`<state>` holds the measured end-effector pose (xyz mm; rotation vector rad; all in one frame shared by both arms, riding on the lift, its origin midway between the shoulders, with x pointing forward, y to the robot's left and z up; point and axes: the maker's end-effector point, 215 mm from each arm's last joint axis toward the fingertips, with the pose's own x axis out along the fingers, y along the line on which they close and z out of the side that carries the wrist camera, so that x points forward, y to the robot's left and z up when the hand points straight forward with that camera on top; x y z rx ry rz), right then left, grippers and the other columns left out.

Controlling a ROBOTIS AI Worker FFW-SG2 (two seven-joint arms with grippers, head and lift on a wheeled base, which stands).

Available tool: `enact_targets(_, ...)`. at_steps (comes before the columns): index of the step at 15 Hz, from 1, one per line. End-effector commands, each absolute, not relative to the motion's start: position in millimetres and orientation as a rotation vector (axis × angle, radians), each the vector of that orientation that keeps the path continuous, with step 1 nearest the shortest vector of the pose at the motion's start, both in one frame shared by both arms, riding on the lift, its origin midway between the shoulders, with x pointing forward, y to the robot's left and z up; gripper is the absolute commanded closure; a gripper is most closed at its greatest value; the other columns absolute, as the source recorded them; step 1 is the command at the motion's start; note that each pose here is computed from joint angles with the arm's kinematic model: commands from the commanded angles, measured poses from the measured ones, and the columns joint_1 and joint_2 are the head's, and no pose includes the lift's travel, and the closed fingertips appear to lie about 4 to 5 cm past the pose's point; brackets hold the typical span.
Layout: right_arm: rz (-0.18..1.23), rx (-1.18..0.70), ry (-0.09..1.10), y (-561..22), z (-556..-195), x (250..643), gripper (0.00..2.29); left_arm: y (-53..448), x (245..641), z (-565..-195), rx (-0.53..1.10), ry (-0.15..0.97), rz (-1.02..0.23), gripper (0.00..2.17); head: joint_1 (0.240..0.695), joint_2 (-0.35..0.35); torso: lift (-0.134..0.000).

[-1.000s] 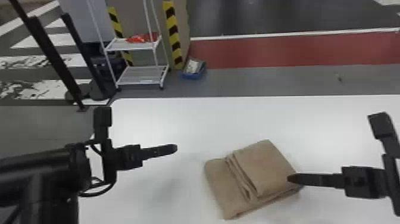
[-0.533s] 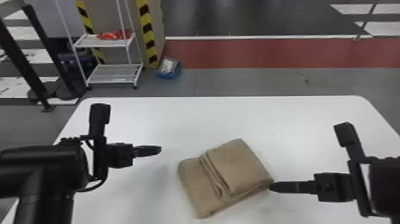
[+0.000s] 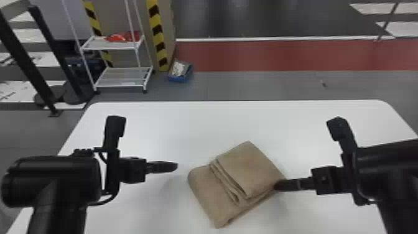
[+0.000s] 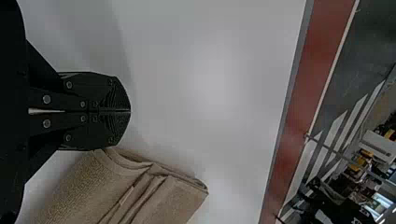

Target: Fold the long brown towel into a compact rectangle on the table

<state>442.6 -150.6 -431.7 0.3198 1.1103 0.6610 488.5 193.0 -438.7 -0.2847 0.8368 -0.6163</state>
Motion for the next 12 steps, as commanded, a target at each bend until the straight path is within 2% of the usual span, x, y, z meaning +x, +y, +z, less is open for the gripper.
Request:
enact_targets(1, 0.630, 0.311, 1.129, -156, -436, 455, 2.20, 184, 480, -440, -0.284, 0.854, -0.654, 2.14, 0.695, 0.053, -0.125)
enact_targets(6, 0.560, 0.296, 1.151, -161, -438, 485, 2.20, 178, 463, -434, -0.328, 0.879, -0.702, 2.14, 0.695, 0.016, -0.125)
enact_targets(12, 0.527, 0.298, 1.145, -145, -423, 522, 2.20, 171, 446, -428, -0.358, 0.884, -0.750, 2.14, 0.695, 0.023, -0.125)
